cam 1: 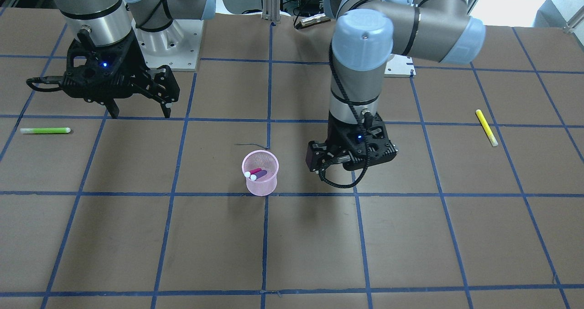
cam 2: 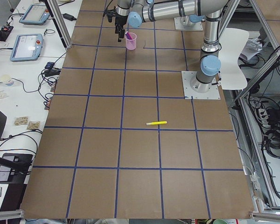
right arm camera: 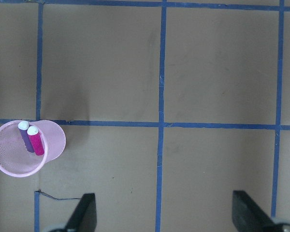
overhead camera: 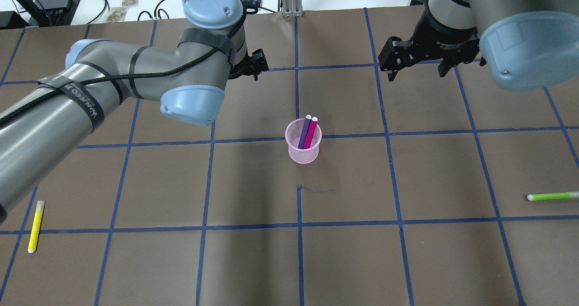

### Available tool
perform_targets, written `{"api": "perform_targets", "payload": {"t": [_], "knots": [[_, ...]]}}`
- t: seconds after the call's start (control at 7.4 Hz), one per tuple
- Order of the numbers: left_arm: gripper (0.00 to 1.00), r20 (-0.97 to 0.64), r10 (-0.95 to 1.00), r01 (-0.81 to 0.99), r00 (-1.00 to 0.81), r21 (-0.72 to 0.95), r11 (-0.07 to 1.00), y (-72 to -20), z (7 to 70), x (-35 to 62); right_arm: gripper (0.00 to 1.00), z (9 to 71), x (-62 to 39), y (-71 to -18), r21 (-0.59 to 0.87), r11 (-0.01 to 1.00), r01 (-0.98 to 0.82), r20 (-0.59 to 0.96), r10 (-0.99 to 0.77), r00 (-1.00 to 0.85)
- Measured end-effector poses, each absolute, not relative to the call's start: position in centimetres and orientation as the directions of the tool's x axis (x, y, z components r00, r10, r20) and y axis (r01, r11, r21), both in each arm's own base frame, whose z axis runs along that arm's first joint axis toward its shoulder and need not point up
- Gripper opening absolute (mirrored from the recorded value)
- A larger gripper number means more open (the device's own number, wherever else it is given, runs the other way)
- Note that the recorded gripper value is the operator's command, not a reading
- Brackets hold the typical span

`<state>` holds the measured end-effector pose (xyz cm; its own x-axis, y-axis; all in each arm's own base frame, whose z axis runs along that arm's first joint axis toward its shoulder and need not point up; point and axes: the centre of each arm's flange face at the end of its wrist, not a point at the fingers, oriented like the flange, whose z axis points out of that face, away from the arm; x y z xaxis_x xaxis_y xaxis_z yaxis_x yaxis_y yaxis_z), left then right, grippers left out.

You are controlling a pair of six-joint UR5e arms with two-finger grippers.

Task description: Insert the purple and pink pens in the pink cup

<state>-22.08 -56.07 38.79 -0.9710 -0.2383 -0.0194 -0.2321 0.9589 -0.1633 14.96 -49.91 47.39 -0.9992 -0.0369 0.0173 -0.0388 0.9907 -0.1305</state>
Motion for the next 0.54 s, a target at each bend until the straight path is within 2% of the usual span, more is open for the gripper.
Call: {"api": "perform_targets", "payload": {"t": [0.27, 0.54], "knots": [[1.0, 0.005, -0.202, -0.202, -0.979, -0.065, 0.977, -55.0, 42.4, -18.5, 1.0, 47.4, 15.0, -49.9, -0.132, 0.991, -0.039, 0.017, -0.037, -0.999], [1.0, -0.015, -0.147, -0.146, -0.989, -0.044, 0.988, -53.5, 44.2, -16.2, 1.0, 47.5, 15.0, -49.8, -0.132, 0.99, -0.039, 0.017, -0.037, -0.999]]}}
